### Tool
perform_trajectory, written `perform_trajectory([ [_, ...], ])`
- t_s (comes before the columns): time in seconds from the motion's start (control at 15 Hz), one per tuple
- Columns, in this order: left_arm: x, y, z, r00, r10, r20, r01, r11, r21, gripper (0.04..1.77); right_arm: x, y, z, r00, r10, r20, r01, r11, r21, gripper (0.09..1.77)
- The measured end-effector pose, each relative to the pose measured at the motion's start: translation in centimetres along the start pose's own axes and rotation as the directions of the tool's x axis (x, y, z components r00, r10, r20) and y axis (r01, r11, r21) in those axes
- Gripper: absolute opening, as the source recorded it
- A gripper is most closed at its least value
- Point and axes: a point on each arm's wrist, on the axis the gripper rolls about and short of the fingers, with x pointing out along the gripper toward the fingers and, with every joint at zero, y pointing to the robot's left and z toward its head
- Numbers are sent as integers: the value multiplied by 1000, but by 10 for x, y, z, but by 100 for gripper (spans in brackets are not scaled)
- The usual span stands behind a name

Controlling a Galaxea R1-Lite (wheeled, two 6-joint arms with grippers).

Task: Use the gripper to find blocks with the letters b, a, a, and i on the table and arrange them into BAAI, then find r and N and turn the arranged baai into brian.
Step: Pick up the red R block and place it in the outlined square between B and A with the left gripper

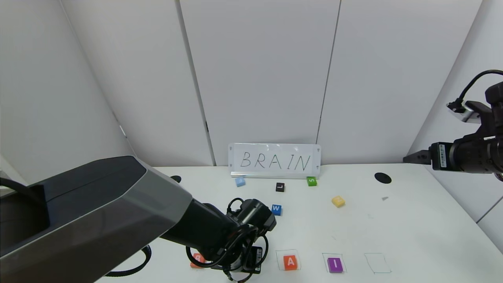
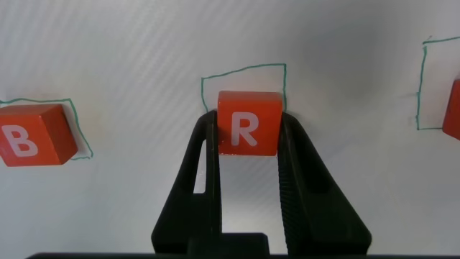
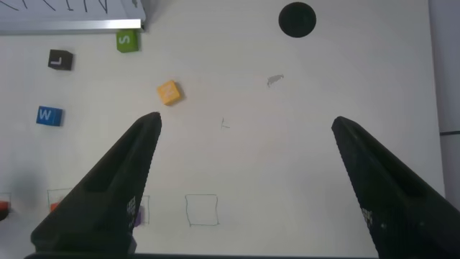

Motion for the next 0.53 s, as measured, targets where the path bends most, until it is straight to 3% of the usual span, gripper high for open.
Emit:
perform_trajectory([
  [0.07, 0, 0, 0, 1000, 1, 0, -1, 1000, 1, 51, 0, 0, 0, 1000, 0, -1, 0, 1000, 0, 171],
  [0.27, 0, 0, -1, 1000, 1, -2, -1, 1000, 1, 88, 0, 0, 0, 1000, 0, 0, 0, 1000, 0, 171],
  [0.53, 0, 0, 0, 1000, 1, 0, -1, 1000, 1, 121, 0, 0, 0, 1000, 0, 0, 0, 1000, 0, 171],
])
